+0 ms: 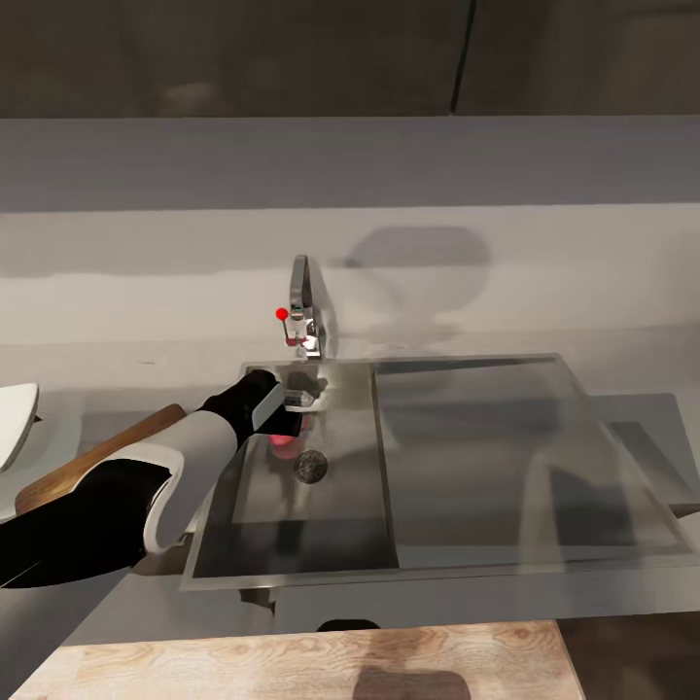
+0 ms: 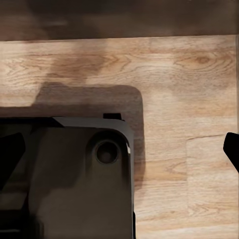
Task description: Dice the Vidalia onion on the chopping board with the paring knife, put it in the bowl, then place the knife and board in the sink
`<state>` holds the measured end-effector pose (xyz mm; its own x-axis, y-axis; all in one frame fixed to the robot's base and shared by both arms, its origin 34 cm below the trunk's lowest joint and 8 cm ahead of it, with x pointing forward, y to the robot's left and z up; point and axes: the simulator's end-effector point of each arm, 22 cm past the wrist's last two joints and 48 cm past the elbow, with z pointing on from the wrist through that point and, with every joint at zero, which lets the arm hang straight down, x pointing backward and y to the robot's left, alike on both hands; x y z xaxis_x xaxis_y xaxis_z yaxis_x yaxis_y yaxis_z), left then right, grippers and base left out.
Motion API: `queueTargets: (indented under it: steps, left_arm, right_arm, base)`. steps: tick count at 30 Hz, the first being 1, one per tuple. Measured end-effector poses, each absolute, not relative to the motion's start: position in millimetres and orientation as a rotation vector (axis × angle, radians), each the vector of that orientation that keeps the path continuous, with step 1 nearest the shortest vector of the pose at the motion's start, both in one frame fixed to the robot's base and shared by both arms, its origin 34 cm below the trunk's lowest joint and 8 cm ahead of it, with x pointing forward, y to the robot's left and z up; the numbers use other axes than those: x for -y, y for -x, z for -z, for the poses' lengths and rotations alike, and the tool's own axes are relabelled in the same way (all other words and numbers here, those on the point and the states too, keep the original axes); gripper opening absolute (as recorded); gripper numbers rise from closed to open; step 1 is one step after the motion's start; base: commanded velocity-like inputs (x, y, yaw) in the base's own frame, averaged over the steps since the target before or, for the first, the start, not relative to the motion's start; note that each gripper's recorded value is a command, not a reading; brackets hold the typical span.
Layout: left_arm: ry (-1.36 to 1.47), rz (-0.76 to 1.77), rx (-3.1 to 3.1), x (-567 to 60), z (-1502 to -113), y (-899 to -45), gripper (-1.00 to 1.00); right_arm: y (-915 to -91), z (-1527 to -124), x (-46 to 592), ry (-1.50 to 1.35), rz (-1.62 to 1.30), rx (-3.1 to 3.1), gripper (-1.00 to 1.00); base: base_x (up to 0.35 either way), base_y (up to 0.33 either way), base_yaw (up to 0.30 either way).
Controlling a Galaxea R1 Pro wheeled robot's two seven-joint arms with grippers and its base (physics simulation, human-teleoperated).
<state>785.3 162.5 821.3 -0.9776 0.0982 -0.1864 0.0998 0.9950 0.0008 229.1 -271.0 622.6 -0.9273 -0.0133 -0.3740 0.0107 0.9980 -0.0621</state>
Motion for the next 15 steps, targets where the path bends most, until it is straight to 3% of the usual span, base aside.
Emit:
queueTargets:
  steps: [15]
  left_arm:
    - [-0.154, 0.008, -2.952, -162.5, -821.1, -784.5, -1.00]
  right_arm:
    - [-228.8, -622.7, 274.5, 0.009, 0.094, -2.756, 1.00]
  base:
    - [0.000, 0.000, 0.000]
